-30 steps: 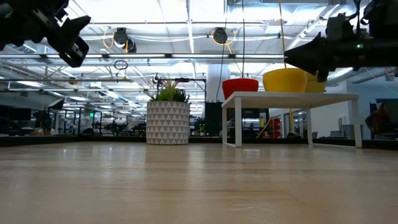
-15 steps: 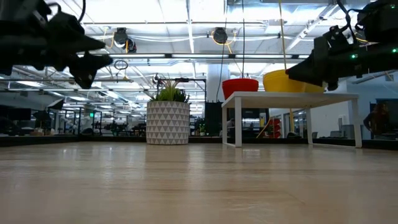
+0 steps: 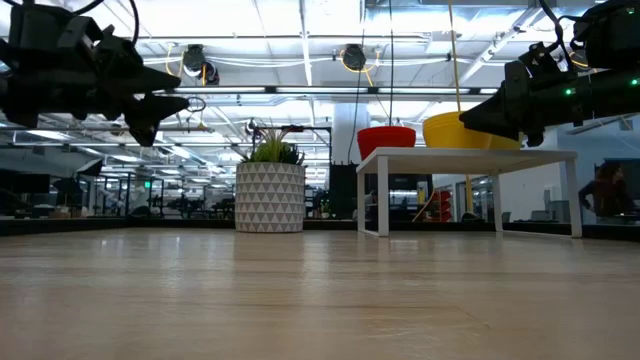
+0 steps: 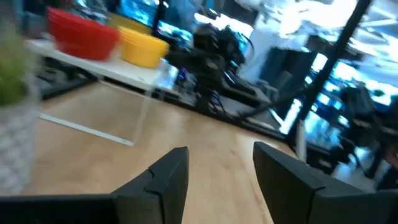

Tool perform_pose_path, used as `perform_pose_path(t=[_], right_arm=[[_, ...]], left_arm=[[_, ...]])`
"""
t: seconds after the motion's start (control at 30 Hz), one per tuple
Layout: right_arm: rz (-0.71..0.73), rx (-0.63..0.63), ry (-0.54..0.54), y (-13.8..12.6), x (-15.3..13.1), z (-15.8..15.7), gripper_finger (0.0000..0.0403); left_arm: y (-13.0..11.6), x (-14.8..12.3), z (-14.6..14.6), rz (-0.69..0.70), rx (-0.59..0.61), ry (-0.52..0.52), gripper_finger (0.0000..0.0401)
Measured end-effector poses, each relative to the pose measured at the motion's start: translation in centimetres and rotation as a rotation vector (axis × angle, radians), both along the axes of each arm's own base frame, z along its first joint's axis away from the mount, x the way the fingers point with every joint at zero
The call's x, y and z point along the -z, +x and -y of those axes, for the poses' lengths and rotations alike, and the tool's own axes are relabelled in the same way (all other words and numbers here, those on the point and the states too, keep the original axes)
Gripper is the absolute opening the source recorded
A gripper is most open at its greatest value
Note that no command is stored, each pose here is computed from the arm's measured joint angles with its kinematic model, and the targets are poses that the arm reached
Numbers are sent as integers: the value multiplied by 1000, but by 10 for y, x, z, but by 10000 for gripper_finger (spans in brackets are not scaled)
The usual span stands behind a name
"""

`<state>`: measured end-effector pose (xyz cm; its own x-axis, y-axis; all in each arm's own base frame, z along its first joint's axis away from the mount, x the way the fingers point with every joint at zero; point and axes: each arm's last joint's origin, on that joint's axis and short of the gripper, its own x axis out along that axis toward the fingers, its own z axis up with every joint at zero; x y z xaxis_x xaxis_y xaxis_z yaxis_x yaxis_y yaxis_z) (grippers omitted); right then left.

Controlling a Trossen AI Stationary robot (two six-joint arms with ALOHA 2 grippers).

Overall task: Pick & Place Mini bowls
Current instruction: Return to Home Position

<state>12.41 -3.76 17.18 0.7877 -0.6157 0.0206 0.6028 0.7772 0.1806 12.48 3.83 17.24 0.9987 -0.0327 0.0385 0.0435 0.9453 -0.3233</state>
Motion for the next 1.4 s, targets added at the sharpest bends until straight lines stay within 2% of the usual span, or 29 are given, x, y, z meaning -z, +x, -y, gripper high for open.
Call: perform_pose_path(t=[0.1,0.33,0.63,0.73,0.83,1.0,1.1,1.23,1.4], right_arm=[[0,0,0,0,0,0,123],[0,0,0,0,0,0,123],[0,0,0,0,0,0,123],[0,0,0,0,0,0,123],[0,0,0,0,0,0,123],[0,0,0,0,0,0,123],[0,0,0,0,0,0,123],[0,0,0,0,0,0,123],[0,0,0,0,0,0,123]], left_arm=[[-5,-2,-6,13,-12,-14,184],[-17,-10,-7,67,198,27,184],[-23,-14,-11,97,144,54,184],[-23,-15,-13,104,76,57,184],[-23,-15,-17,118,-75,73,184],[-24,-15,-24,117,-342,161,184],[-25,-15,-28,102,-459,196,184],[-26,-15,-29,86,-531,241,184],[-26,-15,-30,71,-545,306,184]])
